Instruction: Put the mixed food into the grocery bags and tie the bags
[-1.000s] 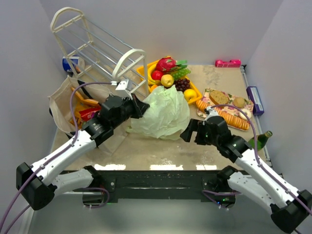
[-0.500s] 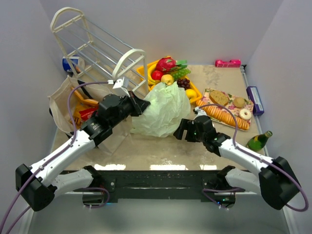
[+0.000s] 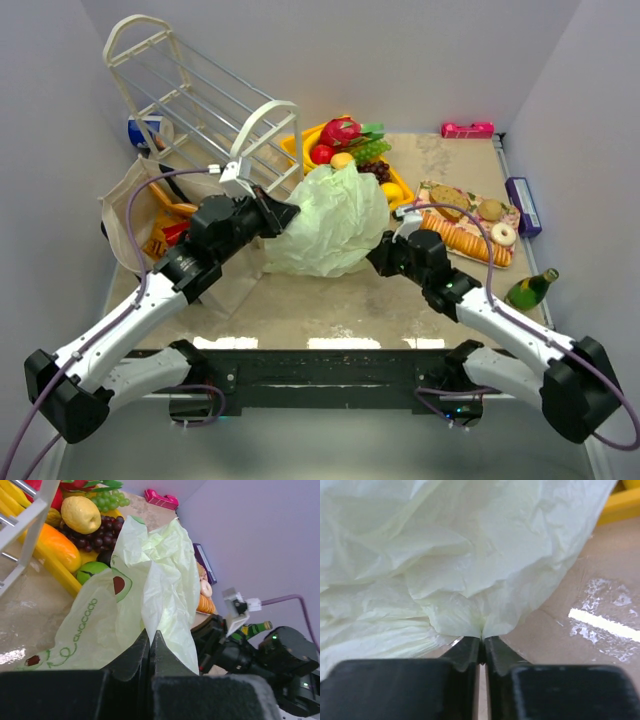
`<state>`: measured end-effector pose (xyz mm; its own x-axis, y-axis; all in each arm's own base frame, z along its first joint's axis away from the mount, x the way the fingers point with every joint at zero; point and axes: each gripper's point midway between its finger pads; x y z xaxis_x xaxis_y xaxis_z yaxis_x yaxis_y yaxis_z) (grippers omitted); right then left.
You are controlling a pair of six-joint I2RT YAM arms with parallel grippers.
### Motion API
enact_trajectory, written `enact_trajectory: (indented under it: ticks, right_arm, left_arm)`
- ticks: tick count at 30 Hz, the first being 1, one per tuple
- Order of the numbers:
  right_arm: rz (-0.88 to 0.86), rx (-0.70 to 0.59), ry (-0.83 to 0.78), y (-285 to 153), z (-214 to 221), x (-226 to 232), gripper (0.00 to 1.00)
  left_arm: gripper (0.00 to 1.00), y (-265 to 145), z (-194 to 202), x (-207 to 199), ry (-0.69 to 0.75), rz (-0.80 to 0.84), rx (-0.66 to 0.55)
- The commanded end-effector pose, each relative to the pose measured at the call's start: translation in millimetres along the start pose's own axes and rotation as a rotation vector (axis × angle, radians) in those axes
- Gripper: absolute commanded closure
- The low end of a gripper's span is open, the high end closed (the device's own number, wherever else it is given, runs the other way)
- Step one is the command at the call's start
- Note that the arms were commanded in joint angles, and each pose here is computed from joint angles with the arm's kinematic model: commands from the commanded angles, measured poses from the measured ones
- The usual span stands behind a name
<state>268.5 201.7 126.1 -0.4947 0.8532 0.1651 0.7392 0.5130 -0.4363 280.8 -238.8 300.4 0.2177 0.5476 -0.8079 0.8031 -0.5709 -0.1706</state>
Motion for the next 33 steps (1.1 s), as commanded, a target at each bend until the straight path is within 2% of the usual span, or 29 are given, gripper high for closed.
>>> enact_trajectory:
  ticks: [1, 10, 11, 12, 14, 15, 18, 24, 28, 30, 31, 33]
  right_arm:
    - [-0.05, 0.01, -0.066, -27.9, -24.9, 11.5, 1.0]
    - [-0.248, 0.223, 0.077, -116.1, -30.2, 59.4, 1.0]
    - [-0.298, 0.293, 0.098, -128.0, -20.0, 68.5, 1.0]
    - [-0.308, 0.322, 0.116, -133.2, -17.9, 71.3, 1.0]
    - [-0.337, 0.373, 0.144, -148.3, -16.7, 78.3, 1.0]
    - [-0.351, 0.377, 0.164, -152.0, -19.2, 82.0, 1.0]
    - [-0.43, 0.352, 0.218, -164.3, -35.1, 98.6, 1.0]
    - [-0.507, 0.334, 0.252, -176.4, -63.8, 114.9, 1.0]
    - [-0.527, 0.339, 0.273, -173.1, -66.8, 119.1, 1.0]
    - [-0.526, 0.337, 0.286, -169.8, -68.6, 119.4, 1.0]
    - [-0.524, 0.324, 0.289, -167.6, -71.5, 119.7, 1.0]
    - [-0.517, 0.303, 0.309, -165.6, -77.8, 119.8, 1.0]
  left_arm:
    - [1.0, 2.7, -9.0, 4.3, 0.066, -0.037, -0.009]
    - [1.0, 34.5, 0.5, 19.6, 0.267, -0.138, 0.132]
    - [0.97, 36.0, 3.2, 18.4, 0.301, -0.127, 0.16]
    - [0.83, 38.2, -2.0, 11.7, 0.317, -0.118, 0.158]
    - [0.63, 44.2, 3.9, 15.5, 0.373, -0.122, 0.209]
    - [0.44, 45.5, 0.1, 7.2, 0.394, -0.101, 0.21]
    - [0.25, 44.2, 0.7, -12.6, 0.475, 0.002, 0.244]
    - [0.12, 9.6, -6.9, -56.7, 0.648, 0.225, 0.231]
    - [0.1, -36.1, 15.0, -92.4, 0.719, 0.505, 0.279]
    - [0.1, -43.5, 33.9, -84.9, 0.724, 0.504, 0.335]
    - [0.1, -38.9, 35.0, -64.8, 0.723, 0.391, 0.34]
    - [0.11, -38.9, 45.3, -35.4, 0.69, 0.264, 0.352]
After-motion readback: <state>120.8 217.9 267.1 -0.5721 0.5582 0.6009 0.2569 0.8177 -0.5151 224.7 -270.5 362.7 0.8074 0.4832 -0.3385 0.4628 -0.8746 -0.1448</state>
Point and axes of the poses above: each gripper's point midway between its finger pads, its own y axis out along the fingers, its own x axis along the line the jaws close on, z = x × y, and after that the axes turned 14 degrees about -y, right-handed
